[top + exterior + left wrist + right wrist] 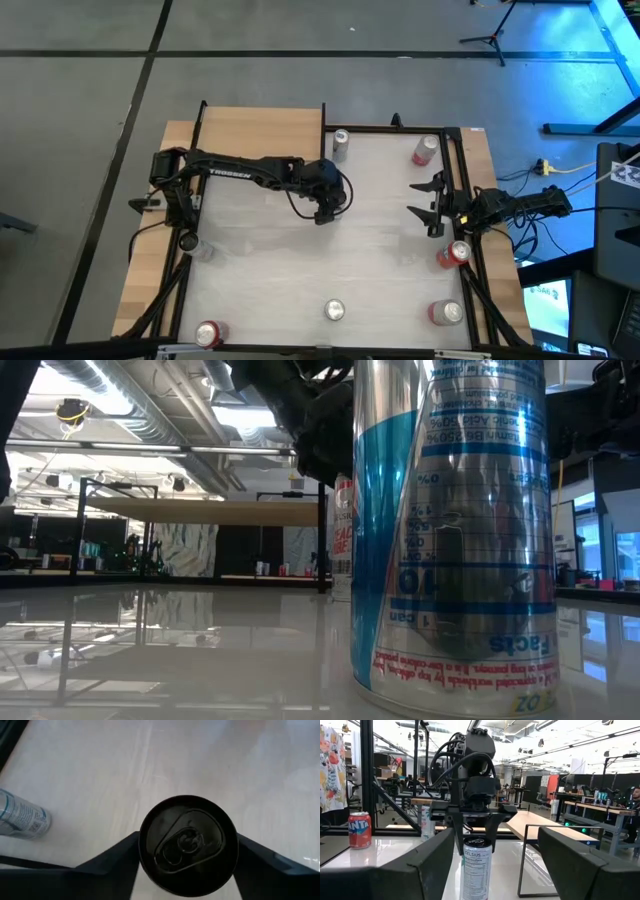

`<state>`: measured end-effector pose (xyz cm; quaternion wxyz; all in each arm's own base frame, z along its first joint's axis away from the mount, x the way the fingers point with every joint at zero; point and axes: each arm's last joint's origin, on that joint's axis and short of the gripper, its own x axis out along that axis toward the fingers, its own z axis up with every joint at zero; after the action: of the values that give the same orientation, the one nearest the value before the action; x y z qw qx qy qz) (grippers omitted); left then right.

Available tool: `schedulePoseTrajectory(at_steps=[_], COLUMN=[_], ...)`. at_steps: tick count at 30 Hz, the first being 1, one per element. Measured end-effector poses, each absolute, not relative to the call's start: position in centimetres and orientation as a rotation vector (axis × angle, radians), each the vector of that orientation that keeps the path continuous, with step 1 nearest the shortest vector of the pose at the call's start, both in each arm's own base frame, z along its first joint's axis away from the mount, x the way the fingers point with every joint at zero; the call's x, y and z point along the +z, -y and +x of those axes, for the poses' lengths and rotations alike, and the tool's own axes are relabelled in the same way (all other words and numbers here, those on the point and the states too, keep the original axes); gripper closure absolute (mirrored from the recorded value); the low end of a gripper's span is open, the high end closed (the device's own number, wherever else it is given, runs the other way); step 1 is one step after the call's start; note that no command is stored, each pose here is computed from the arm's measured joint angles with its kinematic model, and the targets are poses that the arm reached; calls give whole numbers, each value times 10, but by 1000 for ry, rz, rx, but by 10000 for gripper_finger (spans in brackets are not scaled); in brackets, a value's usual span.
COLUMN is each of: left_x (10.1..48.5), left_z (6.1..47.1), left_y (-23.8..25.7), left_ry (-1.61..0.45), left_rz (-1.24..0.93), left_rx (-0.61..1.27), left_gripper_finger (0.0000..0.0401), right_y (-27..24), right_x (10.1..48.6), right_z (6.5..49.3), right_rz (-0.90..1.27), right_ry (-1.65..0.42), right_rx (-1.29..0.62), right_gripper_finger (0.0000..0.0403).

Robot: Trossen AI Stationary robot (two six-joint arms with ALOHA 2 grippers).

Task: Place canned beverage on shelf
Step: Put the top white pink soda can on the shelf

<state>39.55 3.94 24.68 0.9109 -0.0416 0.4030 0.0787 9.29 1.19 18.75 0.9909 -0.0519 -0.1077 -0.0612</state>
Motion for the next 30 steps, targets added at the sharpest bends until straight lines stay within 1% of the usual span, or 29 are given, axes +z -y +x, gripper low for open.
schedulePoseTrajectory(at_steps=[7, 10, 14, 20, 23, 26, 30], left_x=[249, 260, 293, 355, 384, 405, 428], left_z=[394, 390, 380, 344, 320, 299, 273], left_y=[-37, -32, -23, -17, -20, -27, -38], left_ry=[-832, -842, -811, -753, -752, -757, -740], left_rz=[-99, -119, -135, -164, -188, -201, -225], left_rx=[188, 192, 203, 292, 387, 516, 654], left_gripper_finger=[175, 175, 175, 169, 167, 165, 164], right_y=[-12, -11, -11, -9, -8, -5, -4], right_x=[190, 196, 203, 212, 219, 228, 237], right_z=[92, 91, 88, 85, 83, 80, 78], right_rz=[-92, -74, -42, 7, 1, 4, -18], right_ry=[247, 303, 383, 472, 494, 506, 521], right_rx=[-124, -129, -133, -167, -217, -277, -302], right_gripper_finger=[116, 116, 116, 116, 116, 116, 116])
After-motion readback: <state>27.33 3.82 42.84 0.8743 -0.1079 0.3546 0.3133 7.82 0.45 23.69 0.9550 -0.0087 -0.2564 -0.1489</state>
